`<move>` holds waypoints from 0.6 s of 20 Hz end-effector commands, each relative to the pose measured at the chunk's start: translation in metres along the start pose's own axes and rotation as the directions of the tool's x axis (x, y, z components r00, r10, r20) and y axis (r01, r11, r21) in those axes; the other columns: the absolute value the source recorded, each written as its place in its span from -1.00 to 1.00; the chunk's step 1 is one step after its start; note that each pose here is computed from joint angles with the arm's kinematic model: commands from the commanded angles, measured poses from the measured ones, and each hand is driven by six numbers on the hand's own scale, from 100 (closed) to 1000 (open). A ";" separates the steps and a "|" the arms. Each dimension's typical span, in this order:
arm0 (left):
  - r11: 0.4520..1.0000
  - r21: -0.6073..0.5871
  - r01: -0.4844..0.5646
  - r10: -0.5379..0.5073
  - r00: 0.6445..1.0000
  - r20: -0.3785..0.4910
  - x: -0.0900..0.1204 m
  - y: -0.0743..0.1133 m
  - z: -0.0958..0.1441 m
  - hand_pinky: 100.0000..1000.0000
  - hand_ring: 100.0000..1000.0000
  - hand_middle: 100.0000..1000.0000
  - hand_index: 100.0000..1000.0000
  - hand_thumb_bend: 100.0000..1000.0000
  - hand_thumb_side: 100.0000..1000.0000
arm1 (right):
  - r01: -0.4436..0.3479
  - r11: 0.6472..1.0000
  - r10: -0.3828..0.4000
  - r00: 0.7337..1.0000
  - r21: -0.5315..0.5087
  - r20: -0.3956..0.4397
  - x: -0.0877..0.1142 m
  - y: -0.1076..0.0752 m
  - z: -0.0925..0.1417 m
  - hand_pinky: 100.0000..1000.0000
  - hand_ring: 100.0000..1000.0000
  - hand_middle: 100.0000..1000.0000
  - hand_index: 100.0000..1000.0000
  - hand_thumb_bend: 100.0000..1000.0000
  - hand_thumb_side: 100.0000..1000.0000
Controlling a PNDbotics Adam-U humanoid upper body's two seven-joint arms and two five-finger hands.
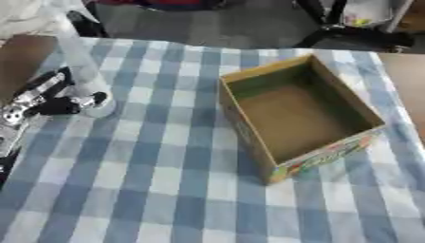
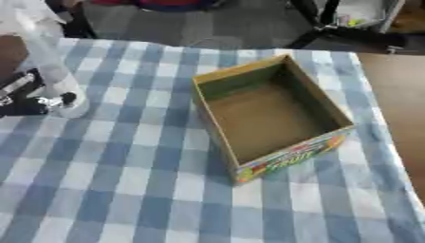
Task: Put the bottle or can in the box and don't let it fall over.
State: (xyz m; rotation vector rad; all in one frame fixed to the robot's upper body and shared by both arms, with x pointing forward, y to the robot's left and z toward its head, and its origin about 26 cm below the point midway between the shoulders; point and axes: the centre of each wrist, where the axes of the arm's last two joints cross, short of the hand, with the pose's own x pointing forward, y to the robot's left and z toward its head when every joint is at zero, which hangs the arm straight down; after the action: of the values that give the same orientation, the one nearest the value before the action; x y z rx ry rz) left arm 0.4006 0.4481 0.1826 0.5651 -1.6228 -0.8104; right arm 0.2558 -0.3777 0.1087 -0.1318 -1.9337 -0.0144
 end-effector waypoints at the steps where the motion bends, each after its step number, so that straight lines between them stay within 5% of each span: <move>1: 0.999 0.042 0.010 -0.010 1.000 0.012 0.009 0.014 0.000 1.00 0.71 0.83 0.73 -0.39 -0.28 | -0.023 1.000 0.023 1.000 0.001 0.016 0.006 -0.004 -0.002 0.63 0.94 1.00 1.00 -1.00 0.44; 12: 0.996 0.083 -0.025 0.027 1.000 -0.016 0.010 0.014 -0.002 1.00 0.67 0.76 0.57 -0.56 -0.55 | -0.023 1.000 0.023 1.000 -0.005 0.018 0.007 -0.005 -0.002 0.63 0.94 1.00 1.00 -1.00 0.44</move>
State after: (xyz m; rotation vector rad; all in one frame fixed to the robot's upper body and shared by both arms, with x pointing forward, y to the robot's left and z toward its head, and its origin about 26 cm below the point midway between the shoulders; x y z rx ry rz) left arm 0.4022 0.4452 0.1817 0.5734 -1.6253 -0.7203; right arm 0.2556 -0.3784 0.1089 -0.1347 -1.9341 -0.0166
